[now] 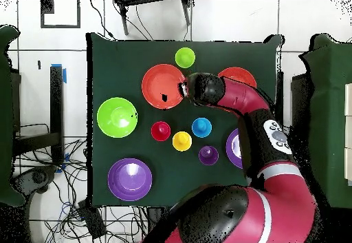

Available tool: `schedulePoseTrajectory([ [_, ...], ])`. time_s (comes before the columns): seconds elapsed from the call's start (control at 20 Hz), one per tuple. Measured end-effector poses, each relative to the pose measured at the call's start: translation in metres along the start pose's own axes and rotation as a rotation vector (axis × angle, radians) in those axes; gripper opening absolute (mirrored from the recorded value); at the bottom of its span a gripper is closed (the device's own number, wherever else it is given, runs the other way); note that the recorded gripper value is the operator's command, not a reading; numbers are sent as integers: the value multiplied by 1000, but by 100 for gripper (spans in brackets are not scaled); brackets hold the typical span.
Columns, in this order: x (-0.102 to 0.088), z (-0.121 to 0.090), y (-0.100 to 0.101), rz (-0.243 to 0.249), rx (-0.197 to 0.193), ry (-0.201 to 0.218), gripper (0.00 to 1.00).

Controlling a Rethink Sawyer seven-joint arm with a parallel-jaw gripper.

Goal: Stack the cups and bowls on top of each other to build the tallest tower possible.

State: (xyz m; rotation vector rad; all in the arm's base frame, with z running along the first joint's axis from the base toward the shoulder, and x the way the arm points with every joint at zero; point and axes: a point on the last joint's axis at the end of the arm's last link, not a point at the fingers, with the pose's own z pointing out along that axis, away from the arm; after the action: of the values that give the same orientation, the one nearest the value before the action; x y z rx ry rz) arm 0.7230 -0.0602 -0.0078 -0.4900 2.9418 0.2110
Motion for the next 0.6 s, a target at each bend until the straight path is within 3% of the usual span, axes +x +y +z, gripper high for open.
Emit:
schedulePoseTrajectory([
  [0.25, 26, 8, 0, 65, -21, 17, 100],
  [0.6, 42, 14, 2, 102, -23, 13, 100],
])
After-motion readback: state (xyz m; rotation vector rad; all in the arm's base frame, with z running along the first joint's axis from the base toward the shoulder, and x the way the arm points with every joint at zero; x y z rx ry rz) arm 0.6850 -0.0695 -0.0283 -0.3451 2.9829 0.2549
